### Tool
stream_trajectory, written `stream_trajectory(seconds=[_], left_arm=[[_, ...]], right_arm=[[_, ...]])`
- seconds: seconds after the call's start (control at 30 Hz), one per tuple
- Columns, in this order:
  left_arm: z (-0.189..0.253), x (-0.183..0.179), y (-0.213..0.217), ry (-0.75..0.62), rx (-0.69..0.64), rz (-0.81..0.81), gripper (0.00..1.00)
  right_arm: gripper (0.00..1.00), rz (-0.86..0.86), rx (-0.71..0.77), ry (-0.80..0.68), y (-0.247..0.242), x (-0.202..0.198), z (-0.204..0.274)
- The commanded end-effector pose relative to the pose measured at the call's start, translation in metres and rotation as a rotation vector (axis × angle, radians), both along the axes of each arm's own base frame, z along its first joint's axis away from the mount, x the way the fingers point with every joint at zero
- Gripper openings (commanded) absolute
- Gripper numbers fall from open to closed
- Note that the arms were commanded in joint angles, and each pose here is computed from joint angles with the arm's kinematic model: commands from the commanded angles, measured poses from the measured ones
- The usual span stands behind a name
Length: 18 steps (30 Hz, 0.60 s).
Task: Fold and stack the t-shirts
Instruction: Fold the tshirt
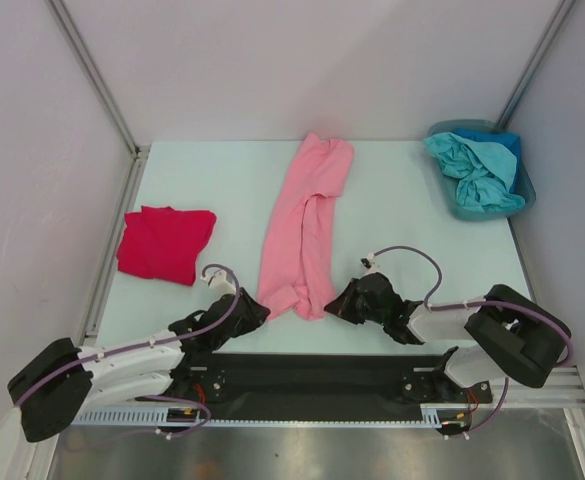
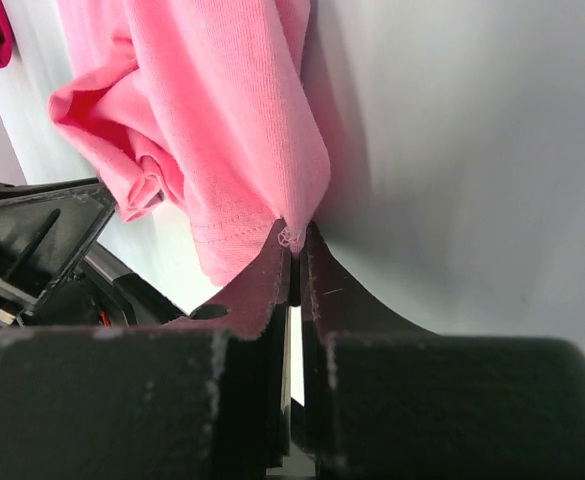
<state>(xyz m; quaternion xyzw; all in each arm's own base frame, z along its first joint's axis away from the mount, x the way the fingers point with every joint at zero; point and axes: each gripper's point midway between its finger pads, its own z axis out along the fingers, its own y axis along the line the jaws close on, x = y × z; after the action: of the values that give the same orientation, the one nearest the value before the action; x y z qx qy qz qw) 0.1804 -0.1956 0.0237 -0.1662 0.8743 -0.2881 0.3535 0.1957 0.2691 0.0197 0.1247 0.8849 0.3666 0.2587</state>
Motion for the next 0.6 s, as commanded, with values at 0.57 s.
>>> stream_trajectory(seconds=[0.57], left_arm=[[0.049,-0.003,0.029,0.0,0.189,0.009,0.07]], right_arm=[[0.0,-0.007,-0.023,0.017,-0.004,0.003,-0.015]])
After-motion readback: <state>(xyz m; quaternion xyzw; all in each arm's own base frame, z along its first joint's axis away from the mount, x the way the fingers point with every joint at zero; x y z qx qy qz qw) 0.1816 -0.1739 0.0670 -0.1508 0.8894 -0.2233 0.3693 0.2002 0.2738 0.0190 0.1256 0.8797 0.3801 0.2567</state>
